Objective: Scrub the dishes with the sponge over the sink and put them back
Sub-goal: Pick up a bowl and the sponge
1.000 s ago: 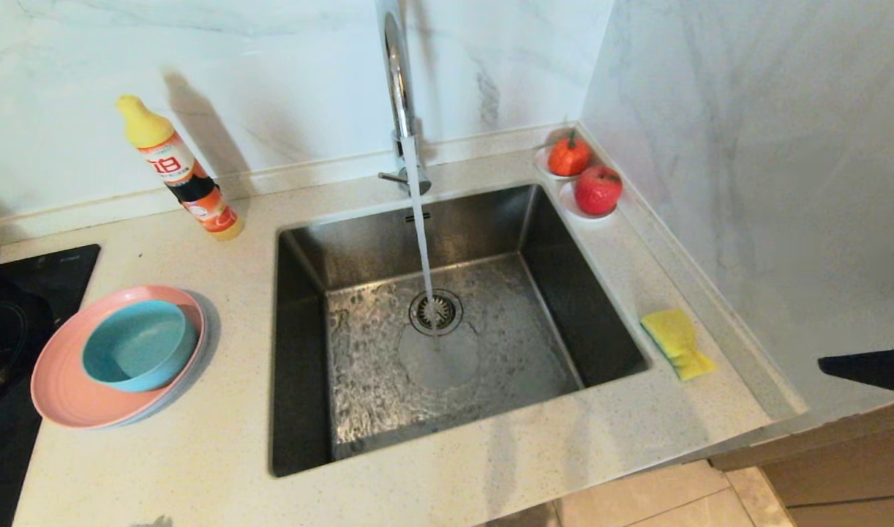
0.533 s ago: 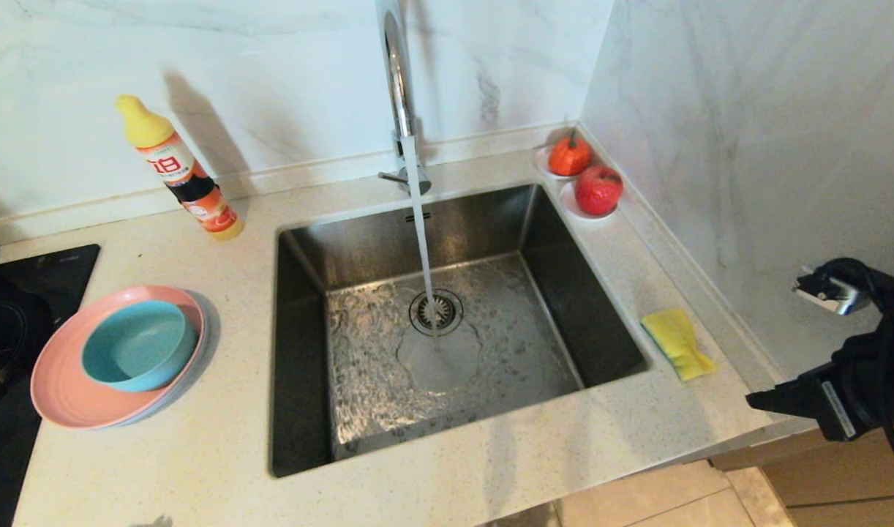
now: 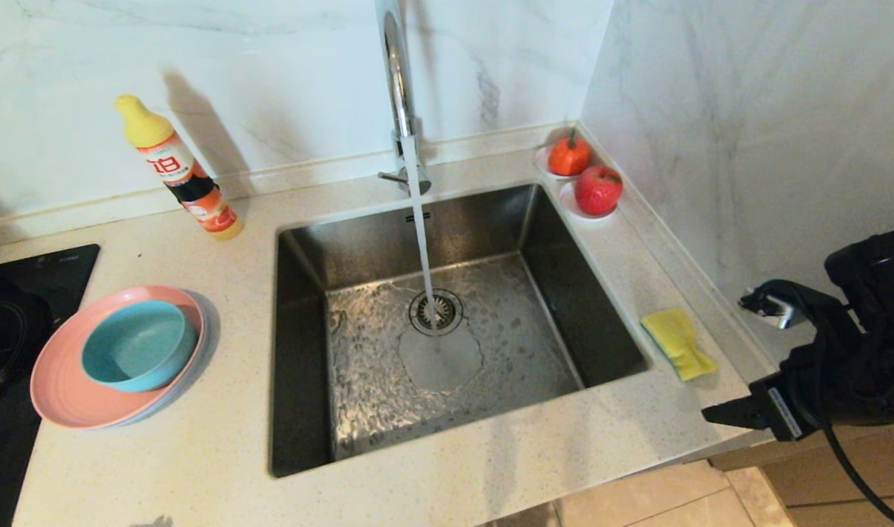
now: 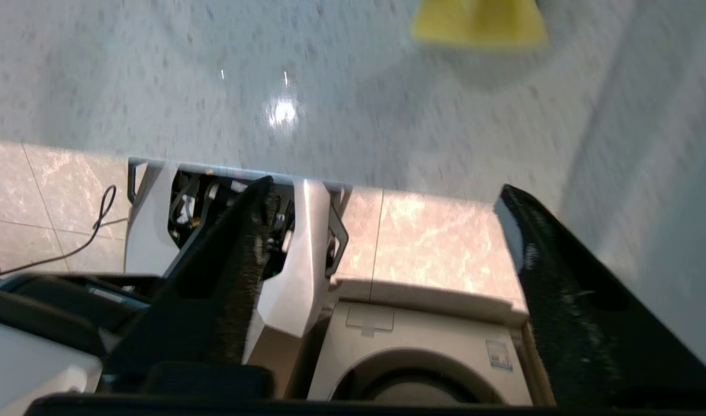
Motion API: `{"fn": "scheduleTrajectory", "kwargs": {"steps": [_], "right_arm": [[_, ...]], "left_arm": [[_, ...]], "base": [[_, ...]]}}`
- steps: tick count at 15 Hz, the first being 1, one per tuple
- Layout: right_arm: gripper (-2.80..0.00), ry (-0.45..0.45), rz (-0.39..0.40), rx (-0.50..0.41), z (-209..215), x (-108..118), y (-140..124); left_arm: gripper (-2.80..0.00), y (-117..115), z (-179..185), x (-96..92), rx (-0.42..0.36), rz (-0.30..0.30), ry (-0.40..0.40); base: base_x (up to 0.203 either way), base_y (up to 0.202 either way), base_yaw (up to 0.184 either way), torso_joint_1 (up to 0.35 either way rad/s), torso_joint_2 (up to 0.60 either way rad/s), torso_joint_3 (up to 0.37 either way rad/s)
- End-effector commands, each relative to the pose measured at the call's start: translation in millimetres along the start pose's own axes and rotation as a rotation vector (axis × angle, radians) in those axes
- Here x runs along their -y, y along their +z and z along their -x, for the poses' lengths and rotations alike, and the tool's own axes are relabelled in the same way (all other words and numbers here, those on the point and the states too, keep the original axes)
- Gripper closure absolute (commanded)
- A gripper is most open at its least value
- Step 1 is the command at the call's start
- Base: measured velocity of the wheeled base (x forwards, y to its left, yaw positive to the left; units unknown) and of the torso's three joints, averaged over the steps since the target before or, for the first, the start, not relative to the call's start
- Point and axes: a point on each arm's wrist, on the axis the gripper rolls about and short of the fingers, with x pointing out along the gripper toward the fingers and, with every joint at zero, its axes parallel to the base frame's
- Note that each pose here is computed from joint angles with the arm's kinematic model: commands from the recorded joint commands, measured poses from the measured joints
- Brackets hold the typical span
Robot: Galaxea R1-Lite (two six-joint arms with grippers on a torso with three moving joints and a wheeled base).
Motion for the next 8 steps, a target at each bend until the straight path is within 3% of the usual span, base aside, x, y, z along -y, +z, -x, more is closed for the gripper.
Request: {"fn": "scheduleTrajectory", "kwargs": {"steps": [1,8], "right_arm": [[-2.80,0.010,0.003,-0.035,-18.6,0.4,1.2],[-2.80,0.007,0.010,-0.035,-47.4,3.9,8.1]], "left_arm": [[0.00,-4.7,-1.0,-0.2,-0.015,0.000,0.001],[0.00,-4.7,-1.0,-0.2,-0.015,0.000,0.001]], "base": [[0.000,0.000,0.000,0.000,0.00,0.000],[0.000,0.000,0.000,0.000,0.00,0.000]]}}
